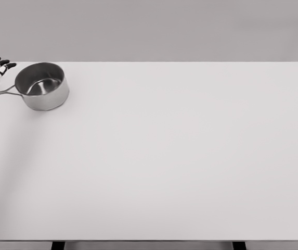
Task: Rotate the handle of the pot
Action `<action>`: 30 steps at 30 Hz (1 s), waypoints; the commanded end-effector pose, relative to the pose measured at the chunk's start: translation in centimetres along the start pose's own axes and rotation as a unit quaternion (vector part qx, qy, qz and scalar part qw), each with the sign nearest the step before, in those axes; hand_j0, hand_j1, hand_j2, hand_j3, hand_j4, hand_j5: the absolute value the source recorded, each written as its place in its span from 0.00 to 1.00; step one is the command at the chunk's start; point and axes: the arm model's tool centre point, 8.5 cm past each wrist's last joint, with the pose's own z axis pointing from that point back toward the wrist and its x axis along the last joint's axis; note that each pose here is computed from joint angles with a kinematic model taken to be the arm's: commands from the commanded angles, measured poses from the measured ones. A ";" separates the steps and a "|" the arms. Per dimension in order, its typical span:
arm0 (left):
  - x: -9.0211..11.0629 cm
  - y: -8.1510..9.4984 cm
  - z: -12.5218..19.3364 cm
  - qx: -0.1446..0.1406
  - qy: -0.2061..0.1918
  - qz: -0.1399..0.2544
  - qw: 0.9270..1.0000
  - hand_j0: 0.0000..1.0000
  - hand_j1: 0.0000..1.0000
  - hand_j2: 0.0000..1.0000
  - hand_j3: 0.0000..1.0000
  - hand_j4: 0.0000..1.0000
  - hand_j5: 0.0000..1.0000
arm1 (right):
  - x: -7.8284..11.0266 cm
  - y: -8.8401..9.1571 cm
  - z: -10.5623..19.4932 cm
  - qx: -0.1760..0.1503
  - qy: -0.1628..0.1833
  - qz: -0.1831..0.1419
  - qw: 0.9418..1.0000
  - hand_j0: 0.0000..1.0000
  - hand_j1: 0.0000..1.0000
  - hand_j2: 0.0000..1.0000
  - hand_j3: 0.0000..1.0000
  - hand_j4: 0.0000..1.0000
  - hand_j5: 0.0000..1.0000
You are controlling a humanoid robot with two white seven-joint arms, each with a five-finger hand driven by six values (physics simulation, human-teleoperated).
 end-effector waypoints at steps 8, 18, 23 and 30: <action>-0.7 -0.9 -0.1 -0.010 0.027 -0.001 1.000 1.00 1.00 1.00 1.00 1.00 1.00 | 0.0 0.0 0.0 0.000 0.000 0.000 1.000 1.00 1.00 1.00 1.00 1.00 1.00; -1.0 -1.3 -0.5 -0.014 0.038 -0.003 0.999 1.00 1.00 1.00 1.00 1.00 1.00 | 0.0 0.0 0.0 0.001 0.000 0.001 1.000 1.00 1.00 1.00 1.00 1.00 1.00; -1.4 -1.2 -0.7 -0.013 0.043 -0.002 0.999 1.00 1.00 1.00 1.00 1.00 1.00 | 0.0 0.0 0.0 0.000 0.000 0.001 1.000 1.00 1.00 1.00 1.00 1.00 1.00; -1.9 -1.0 -1.0 -0.013 0.051 -0.002 0.999 1.00 1.00 1.00 1.00 1.00 1.00 | 0.0 0.0 0.0 0.000 0.001 0.000 1.000 1.00 1.00 1.00 1.00 1.00 1.00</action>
